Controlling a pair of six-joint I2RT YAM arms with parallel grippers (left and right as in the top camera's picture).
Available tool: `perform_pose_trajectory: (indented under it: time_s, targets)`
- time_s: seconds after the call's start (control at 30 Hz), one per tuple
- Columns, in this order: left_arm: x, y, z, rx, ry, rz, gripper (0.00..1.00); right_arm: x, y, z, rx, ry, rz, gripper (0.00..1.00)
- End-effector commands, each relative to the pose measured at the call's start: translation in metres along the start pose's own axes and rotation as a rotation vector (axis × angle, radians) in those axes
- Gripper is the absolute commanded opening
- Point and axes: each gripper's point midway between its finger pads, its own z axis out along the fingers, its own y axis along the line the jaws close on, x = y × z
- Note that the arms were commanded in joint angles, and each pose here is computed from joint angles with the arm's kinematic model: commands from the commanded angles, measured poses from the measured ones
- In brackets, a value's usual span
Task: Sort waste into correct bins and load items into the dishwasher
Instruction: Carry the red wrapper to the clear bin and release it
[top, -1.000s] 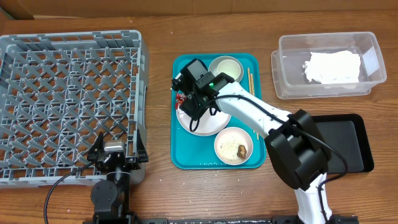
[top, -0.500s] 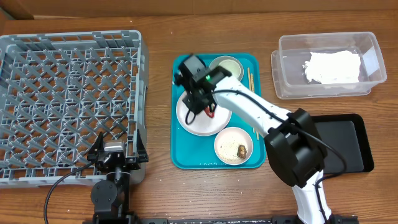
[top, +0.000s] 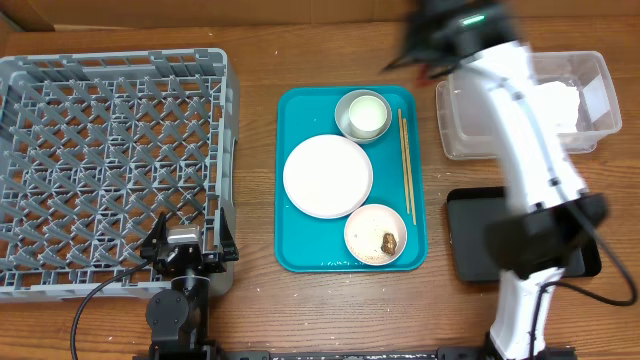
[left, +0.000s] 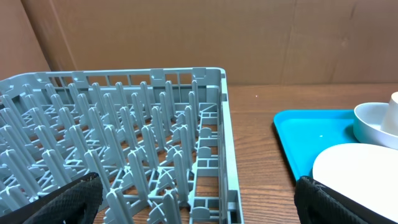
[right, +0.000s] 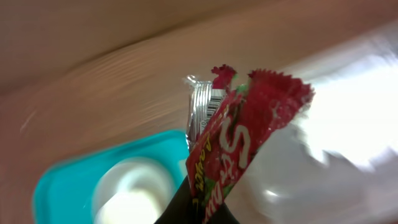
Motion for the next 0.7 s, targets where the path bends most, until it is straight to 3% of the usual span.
perform_pose_trajectory:
  time_s: [0.0, 0.13, 0.2, 0.23, 0.27, 0.3, 0.5, 0.67]
  targets:
    - [-0.001, 0.002, 0.000, -0.008, -0.007, -0.014, 1.00, -0.016, -0.058, 0.021, -0.037, 0.114, 0.421, 0.04]
    - [-0.001, 0.002, 0.000, -0.008, -0.007, -0.014, 1.00, -0.025, -0.090, 0.049, -0.143, 0.212, 0.548, 0.05]
    - [-0.001, 0.002, 0.000, -0.008, -0.007, -0.014, 1.00, -0.027, -0.100, 0.059, -0.158, 0.223, 0.577, 0.31]
    - [-0.001, 0.002, 0.000, -0.008, -0.007, -0.014, 1.00, -0.030, -0.106, 0.068, -0.171, 0.224, 0.577, 0.70]
    - [-0.001, 0.002, 0.000, -0.008, -0.007, -0.014, 1.00, -0.031, -0.105, 0.069, -0.192, 0.229, 0.557, 0.83]
    - [-0.001, 0.002, 0.000, -0.008, -0.007, -0.014, 1.00, -0.031, -0.102, 0.068, -0.222, 0.236, 0.532, 0.88]
    - [-0.001, 0.002, 0.000, -0.008, -0.007, -0.014, 1.00, -0.036, -0.091, 0.031, -0.309, 0.243, 0.532, 0.87]
    - [-0.001, 0.002, 0.000, -0.008, -0.007, -0.014, 1.00, -0.036, -0.069, -0.038, -0.434, 0.225, 0.474, 0.89]
